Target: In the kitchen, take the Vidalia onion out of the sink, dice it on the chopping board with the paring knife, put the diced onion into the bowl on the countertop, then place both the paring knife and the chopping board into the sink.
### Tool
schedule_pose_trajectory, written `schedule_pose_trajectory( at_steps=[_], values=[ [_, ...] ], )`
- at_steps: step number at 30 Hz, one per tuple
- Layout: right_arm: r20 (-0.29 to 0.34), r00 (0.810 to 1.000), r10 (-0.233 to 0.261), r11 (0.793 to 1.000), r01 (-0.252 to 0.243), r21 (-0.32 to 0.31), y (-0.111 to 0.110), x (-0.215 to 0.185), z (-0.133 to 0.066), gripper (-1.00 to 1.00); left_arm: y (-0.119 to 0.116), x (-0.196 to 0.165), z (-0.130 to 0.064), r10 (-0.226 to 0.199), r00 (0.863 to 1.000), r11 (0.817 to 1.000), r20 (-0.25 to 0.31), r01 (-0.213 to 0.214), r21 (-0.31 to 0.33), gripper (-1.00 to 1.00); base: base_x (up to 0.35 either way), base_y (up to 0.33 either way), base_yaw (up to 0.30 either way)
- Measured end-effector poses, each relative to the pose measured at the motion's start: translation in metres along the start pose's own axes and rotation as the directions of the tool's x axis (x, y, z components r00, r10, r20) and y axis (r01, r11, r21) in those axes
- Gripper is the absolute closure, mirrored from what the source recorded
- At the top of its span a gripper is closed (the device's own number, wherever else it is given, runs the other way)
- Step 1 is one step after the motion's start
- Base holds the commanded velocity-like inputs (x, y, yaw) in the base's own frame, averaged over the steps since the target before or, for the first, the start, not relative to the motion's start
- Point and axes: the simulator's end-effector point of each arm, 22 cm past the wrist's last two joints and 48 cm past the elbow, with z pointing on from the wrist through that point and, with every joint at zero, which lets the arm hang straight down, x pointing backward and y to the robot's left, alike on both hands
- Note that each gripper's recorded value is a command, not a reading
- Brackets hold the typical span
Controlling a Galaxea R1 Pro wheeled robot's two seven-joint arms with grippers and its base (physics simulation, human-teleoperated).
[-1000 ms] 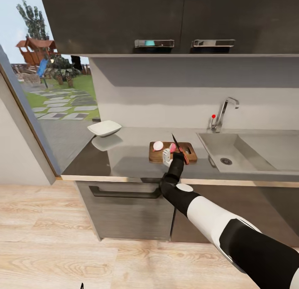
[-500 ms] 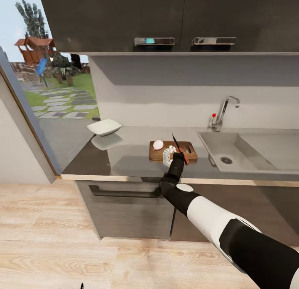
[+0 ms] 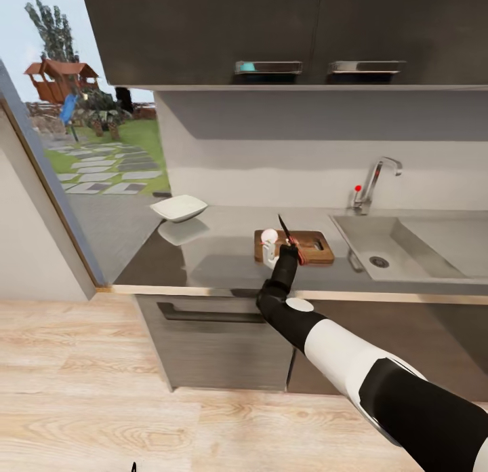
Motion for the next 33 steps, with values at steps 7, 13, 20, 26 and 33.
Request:
schedule_pose_trajectory(
  at_steps=[7, 13, 20, 26, 33],
  values=[
    [-0.001, 1.0, -0.003, 1.0, 0.003, -0.002, 0.001, 0.001, 0.0, 1.0, 0.0, 0.0, 0.0, 0.0, 1.0, 1.0, 0.0, 0.0, 0.0, -1.0, 0.077, 0.151, 0.0],
    [-0.005, 1.0, -0.009, 1.0, 0.008, -0.01, 0.005, 0.003, 0.001, 1.0, 0.0, 0.0, 0.0, 0.0, 1.0, 1.0, 0.0, 0.0, 0.0, -1.0, 0.085, 0.074, 0.0],
    [-0.006, 1.0, -0.007, 1.0, 0.006, -0.017, 0.007, 0.003, 0.001, 1.0, 0.0, 0.0, 0.0, 0.0, 1.0, 1.0, 0.0, 0.0, 0.0, -1.0, 0.001, 0.001, 0.0],
    [-0.006, 1.0, -0.007, 1.0, 0.007, -0.02, 0.008, 0.003, 0.001, 1.0, 0.0, 0.0, 0.0, 0.0, 1.0, 1.0, -0.001, 0.0, 0.0, -1.0, 0.0, 0.0, 0.0],
    [-0.007, 1.0, -0.013, 0.999, 0.012, -0.034, 0.018, 0.004, 0.002, 1.0, 0.0, 0.004, -0.001, 0.003, 1.0, 1.0, -0.01, -0.003, 0.0, -1.0, 0.0, 0.0, 0.0]
  ],
)
